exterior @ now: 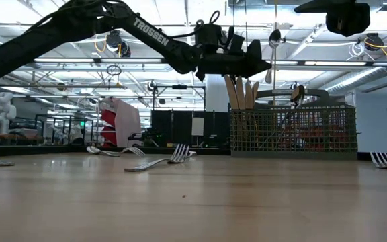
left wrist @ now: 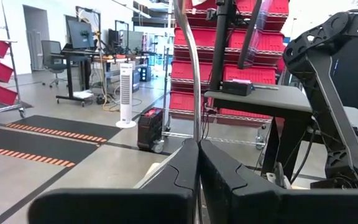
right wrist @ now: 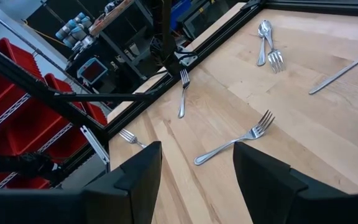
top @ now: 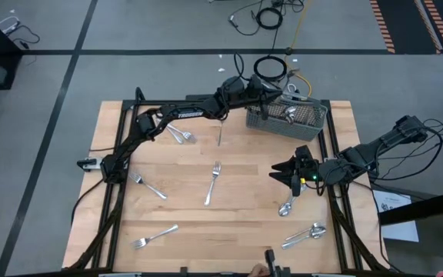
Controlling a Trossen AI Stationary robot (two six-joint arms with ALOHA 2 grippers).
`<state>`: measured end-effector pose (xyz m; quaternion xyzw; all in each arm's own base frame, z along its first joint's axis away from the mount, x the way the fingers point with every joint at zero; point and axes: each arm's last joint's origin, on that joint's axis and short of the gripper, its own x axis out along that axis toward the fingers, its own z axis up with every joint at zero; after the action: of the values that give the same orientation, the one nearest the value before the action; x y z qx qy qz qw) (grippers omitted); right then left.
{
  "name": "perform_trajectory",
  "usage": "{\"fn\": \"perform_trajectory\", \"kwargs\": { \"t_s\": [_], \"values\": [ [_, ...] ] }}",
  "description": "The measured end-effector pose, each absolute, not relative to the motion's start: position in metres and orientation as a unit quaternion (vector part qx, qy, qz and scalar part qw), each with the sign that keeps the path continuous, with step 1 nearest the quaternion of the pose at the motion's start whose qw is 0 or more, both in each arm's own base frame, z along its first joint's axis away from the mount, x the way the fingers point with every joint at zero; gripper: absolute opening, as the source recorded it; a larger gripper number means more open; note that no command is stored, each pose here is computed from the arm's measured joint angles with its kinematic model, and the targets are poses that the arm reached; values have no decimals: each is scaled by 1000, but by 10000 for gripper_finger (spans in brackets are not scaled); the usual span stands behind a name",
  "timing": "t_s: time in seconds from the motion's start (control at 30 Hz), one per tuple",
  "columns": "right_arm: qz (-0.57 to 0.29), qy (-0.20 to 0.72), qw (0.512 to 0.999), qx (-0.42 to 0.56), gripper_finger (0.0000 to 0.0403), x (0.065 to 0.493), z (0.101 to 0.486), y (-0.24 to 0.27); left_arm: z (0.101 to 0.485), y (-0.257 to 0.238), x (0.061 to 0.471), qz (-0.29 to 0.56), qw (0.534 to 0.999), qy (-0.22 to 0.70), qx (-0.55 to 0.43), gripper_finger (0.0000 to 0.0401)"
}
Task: Sort silverware
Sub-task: Put the silver spoon into the silverware basket
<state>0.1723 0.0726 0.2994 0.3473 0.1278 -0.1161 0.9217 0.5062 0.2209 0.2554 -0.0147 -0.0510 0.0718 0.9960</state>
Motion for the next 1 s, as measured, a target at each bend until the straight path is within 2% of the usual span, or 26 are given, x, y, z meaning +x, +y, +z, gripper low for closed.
{"fn": "perform_trajectory", "kwargs": {
  "t_s": [0.47,0.77,1.0],
  "values": [
    [-116,131,924,341,189,172,299,73,255,221,507,88,995,-49,-20,27],
    [-116,132,925,336,189,172,299,73,244,222,507,95,995,4,-38,27],
    [-116,131,925,337,189,172,299,73,249,222,507,94,995,-21,-29,28]
  ]
}}
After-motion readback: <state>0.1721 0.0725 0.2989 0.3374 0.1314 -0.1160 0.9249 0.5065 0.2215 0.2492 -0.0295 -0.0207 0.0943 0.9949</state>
